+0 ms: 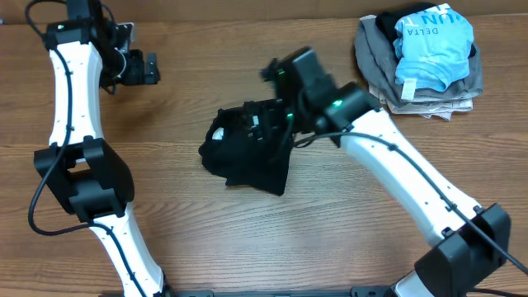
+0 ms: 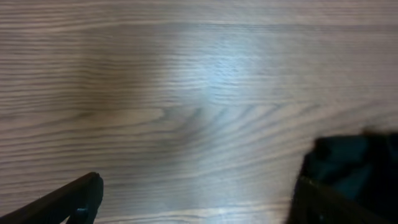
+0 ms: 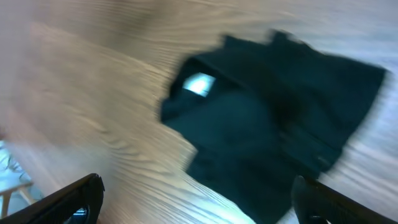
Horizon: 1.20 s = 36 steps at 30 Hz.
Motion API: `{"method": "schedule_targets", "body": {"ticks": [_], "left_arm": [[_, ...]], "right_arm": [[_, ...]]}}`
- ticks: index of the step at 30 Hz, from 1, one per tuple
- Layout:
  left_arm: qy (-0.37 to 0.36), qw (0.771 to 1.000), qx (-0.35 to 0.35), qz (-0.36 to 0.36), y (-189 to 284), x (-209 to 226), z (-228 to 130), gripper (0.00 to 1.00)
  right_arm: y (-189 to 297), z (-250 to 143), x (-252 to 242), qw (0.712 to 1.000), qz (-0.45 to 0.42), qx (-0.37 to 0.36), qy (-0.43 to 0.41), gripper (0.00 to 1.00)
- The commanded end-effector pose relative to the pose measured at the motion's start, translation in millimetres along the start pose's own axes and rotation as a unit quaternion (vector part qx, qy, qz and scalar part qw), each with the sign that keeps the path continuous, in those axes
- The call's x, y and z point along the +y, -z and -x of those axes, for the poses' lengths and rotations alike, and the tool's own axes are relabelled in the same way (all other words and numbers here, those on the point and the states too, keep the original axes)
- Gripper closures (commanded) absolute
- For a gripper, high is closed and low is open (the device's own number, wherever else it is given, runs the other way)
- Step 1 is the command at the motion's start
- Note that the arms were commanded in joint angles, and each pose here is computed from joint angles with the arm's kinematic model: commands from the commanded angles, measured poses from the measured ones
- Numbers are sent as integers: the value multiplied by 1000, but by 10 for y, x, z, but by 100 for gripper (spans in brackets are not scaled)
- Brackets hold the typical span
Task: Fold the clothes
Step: 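Grasp the folded black shirt bundle with the right gripper and lift it, then lift the black shirt bundle with the right gripper toward the back right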
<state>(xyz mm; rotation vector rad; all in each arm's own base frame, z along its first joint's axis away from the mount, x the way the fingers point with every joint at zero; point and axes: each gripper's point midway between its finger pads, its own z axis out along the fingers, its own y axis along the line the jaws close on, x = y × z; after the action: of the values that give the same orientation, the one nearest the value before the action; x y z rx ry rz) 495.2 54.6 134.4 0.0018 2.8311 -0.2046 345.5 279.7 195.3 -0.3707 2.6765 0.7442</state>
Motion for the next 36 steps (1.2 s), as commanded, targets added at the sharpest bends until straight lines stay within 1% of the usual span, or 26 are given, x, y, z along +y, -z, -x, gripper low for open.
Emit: {"method": "schedule_targets", "body": {"ticks": [1, 2, 3, 4, 6, 8, 13, 17, 19, 21, 22, 28, 31, 33, 36], "left_arm": [[-44, 999, 9, -21, -39, -253, -19, 0], [-47, 999, 10, -22, -44, -288, -21, 0], [-51, 998, 9, -23, -50, -321, -16, 0], [-53, 998, 9, -23, -52, -337, -11, 0], [-56, 998, 8, -23, -57, -366, -2, 0], [-56, 998, 5, -23, -58, -366, 10, 0], [-54, 998, 4, -23, -58, -367, 18, 0], [-53, 998, 4, -23, -58, -368, 18, 0], [-53, 998, 4, -23, -58, -369, 18, 0], [-53, 998, 4, -24, -58, -370, 18, 0], [-53, 998, 4, -24, -58, -370, 18, 0], [-53, 998, 4, -24, -58, -370, 16, 0], [-53, 998, 4, -23, -58, -369, 18, 0], [-53, 998, 4, -24, -58, -370, 17, 0], [-53, 998, 4, -24, -58, -370, 15, 0]], "right_arm": [[-241, -212, -256, 998, -18, 46, -30, 4], [-303, -294, -270, 997, -11, 62, -34, 10], [-373, -398, -275, 996, 0, 80, -28, 23], [-434, -510, -259, 995, 13, 97, -15, 32], [-555, -740, -294, 992, 22, 125, 0, 53], [-648, -937, -361, 989, 19, 146, 10, 62], [-853, -1237, -523, 986, 14, 161, 34, 62], [-982, -1337, -697, 988, -9, 153, 34, 54], [-1036, -1373, -788, 988, -25, 152, 24, 51], [-1076, -1406, -872, 986, -39, 158, 19, 46], [-1101, -1419, -917, 986, -46, 161, 16, 44], [-1178, -1397, -1181, 983, -88, 155, -38, 42], [-1184, -1387, -1369, 978, -126, 149, -69, 44], [-1165, -1369, -1504, 974, -153, 141, -89, 46], [-1078, -1305, -1756, 966, -192, 124, -123, 46]]}}
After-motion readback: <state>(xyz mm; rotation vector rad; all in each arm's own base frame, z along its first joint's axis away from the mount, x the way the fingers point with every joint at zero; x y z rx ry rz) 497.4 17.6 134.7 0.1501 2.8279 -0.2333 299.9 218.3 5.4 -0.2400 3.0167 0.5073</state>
